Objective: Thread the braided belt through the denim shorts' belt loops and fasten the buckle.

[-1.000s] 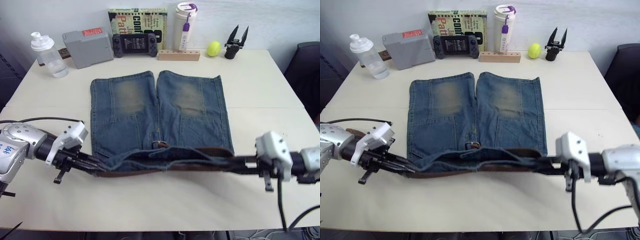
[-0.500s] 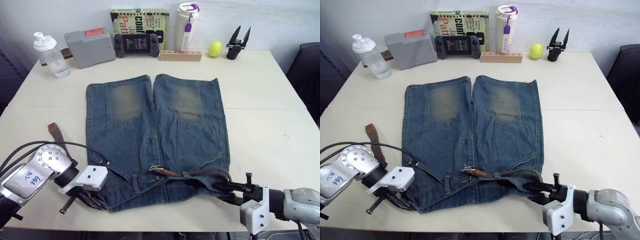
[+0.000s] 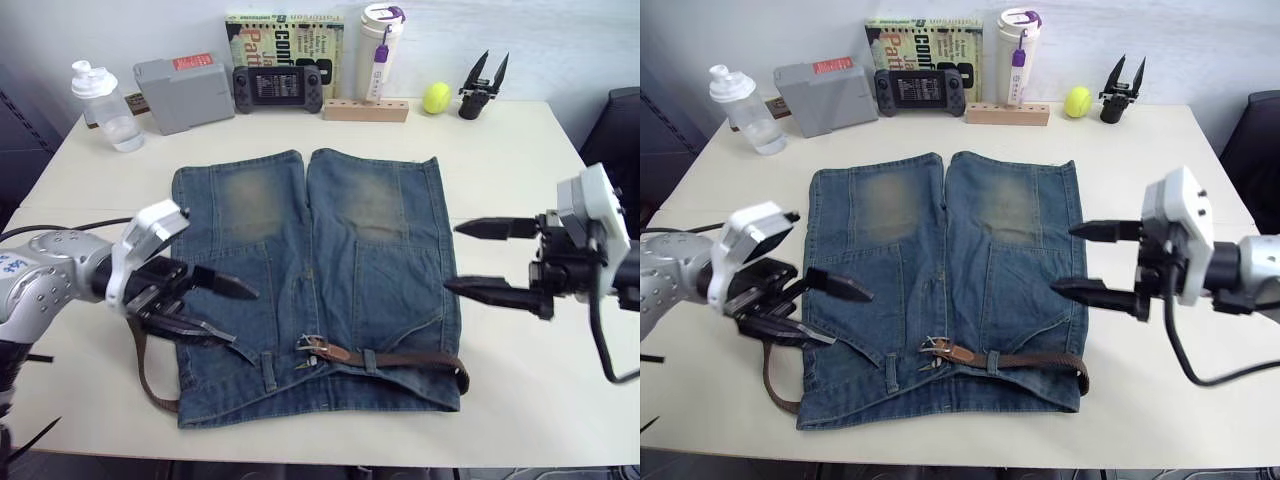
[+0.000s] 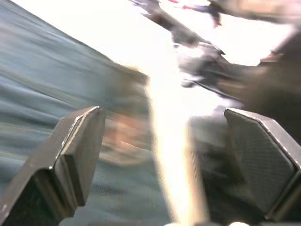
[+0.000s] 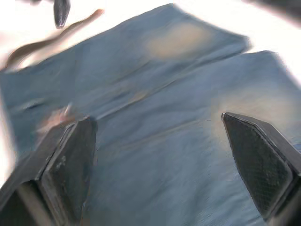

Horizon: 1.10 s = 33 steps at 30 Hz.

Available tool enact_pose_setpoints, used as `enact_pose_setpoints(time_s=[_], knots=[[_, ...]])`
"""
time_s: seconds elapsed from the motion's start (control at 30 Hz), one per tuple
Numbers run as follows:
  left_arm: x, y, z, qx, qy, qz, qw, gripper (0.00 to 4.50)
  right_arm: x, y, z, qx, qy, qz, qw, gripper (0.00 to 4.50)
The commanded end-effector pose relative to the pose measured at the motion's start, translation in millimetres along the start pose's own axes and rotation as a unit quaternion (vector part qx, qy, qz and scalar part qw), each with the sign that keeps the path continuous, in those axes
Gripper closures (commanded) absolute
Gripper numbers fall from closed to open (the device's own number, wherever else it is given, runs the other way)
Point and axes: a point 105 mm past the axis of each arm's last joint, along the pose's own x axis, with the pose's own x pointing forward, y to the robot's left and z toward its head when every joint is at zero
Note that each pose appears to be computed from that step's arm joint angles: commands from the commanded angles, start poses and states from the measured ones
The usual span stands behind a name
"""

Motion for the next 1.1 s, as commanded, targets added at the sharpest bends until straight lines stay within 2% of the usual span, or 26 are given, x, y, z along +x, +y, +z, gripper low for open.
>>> enact_pose_setpoints(time_s=[0.03, 0.1, 0.2, 0.33, 0.43, 0.57, 0.6, 0.73, 0.77, 0.8, 0.87, 0.97, 1.03, 1.07, 1.1], knots=[[-5, 90, -8, 0.0, 0.025, 0.271, 0.962, 0.06, 42, -45, -19, 0.014, -0.024, -0.073, 0.997, 0.0], [-8, 109, -22, -0.026, 0.057, 0.322, 0.945, 0.06, 52, -55, -47, -0.018, 0.053, -0.061, 0.997, 0.0], [-13, 122, -31, -0.037, 0.085, 0.358, 0.929, 0.06, 63, -63, -76, -0.025, 0.124, -0.046, 0.991, 0.0], [-17, 128, -50, -0.047, 0.134, 0.377, 0.915, 0.06, 72, -65, -104, -0.018, 0.184, -0.025, 0.982, 0.0], [-22, 134, -71, -0.043, 0.182, 0.398, 0.898, 0.06, 78, -74, -129, -0.003, 0.218, -0.042, 0.975, 0.0], [-12, 131, -90, -0.051, 0.205, 0.384, 0.899, 0.06, 77, -70, -158, 0.015, 0.263, -0.029, 0.964, 0.0], [-8, 130, -93, -0.052, 0.207, 0.374, 0.903, 0.31, 76, -67, -164, 0.024, 0.272, -0.022, 0.962, 0.0], [-5, 130, -93, -0.065, 0.186, 0.358, 0.913, 1.19, 74, -48, -174, 0.063, 0.286, 0.025, 0.956, 0.85], [-6, 130, -92, -0.065, 0.184, 0.358, 0.913, 1.53, 74, -45, -173, 0.065, 0.283, 0.035, 0.956, 1.34], [-8, 130, -92, -0.064, 0.182, 0.359, 0.913, 1.75, 74, -42, -172, 0.064, 0.28, 0.043, 0.957, 1.55], [-10, 128, -91, -0.064, 0.18, 0.359, 0.914, 2.48, 75, -39, -168, 0.055, 0.274, 0.055, 0.959, 2.35], [-16, 118, -81, -0.068, 0.144, 0.34, 0.927, 3.35, 74, -34, -149, 0.051, 0.251, 0.071, 0.964, 3.25], [-19, 113, -72, -0.065, 0.123, 0.334, 0.932, 4.12, 72, -27, -137, 0.049, 0.244, 0.089, 0.964, 4.13], [-19, 112, -70, -0.065, 0.12, 0.333, 0.933, 4.38, 71, -25, -135, 0.05, 0.243, 0.094, 0.964, 4.42], [-22, 114, -63, -0.057, 0.105, 0.34, 0.933, 4.45, 74, -30, -124, 0.039, 0.229, 0.083, 0.969, 4.47]])
